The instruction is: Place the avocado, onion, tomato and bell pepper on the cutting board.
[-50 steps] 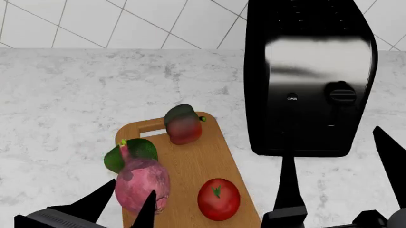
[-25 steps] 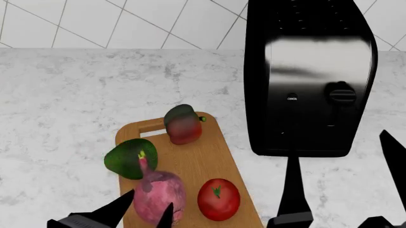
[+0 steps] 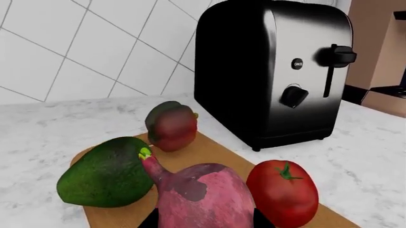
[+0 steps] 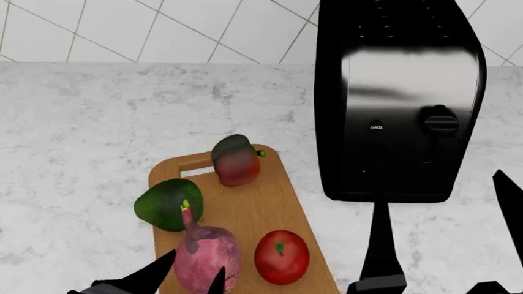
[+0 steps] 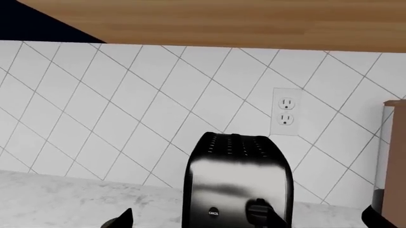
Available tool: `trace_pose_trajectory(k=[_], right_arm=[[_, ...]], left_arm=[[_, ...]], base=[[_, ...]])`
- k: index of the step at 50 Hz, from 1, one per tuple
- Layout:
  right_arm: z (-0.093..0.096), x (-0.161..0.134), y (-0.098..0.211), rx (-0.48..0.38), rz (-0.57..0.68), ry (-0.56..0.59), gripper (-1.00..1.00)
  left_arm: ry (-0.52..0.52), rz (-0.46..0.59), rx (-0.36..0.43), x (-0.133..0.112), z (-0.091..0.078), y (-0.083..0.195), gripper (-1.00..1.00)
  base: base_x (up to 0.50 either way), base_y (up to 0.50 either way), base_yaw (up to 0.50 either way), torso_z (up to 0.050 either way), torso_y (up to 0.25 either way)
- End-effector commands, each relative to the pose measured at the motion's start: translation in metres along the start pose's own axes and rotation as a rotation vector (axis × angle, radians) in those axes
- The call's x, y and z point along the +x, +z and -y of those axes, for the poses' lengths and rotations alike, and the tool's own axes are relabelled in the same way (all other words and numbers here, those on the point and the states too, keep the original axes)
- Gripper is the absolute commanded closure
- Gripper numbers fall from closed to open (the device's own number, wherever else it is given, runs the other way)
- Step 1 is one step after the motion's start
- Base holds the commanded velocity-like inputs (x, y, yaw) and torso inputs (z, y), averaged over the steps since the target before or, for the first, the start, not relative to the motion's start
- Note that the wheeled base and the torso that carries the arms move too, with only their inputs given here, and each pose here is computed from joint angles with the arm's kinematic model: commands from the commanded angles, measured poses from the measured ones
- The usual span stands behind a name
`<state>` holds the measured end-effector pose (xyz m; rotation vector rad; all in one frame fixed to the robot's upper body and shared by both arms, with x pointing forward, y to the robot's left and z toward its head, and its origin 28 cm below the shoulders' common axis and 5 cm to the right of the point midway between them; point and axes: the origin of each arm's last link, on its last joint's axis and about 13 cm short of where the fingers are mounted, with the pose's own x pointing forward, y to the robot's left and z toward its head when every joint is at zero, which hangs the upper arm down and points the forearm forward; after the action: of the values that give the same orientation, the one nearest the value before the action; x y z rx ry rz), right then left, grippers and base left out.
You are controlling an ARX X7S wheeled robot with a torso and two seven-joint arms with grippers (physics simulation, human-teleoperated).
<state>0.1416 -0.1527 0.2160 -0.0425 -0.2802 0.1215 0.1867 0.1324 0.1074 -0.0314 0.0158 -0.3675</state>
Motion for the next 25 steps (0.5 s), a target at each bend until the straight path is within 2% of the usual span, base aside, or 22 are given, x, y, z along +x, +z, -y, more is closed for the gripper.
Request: trace_pose_trajectory(k=[1, 15, 25], right_arm=[[0.0, 0.0, 0.001, -0.011, 0.025, 0.018, -1.0], [0.0, 0.0, 0.0, -0.013, 0.021, 0.022, -1.0], [-0.002, 0.0, 0.001, -0.018, 0.022, 0.033, -1.0]], left_arm=[[-0.006, 0.002, -0.048, 0.003, 0.001, -0.003, -1.0], [-0.033, 0.042, -0.048, -0.004, 0.005, 0.008, -1.0], [-0.022, 0.149, -0.066, -0.015, 0.003, 0.033, -1.0]], base=[[0.0, 0.0, 0.0, 0.0, 0.0], [0.0, 0.0, 0.0, 0.0, 0.0], [0.0, 0.0, 0.0, 0.0, 0.0]])
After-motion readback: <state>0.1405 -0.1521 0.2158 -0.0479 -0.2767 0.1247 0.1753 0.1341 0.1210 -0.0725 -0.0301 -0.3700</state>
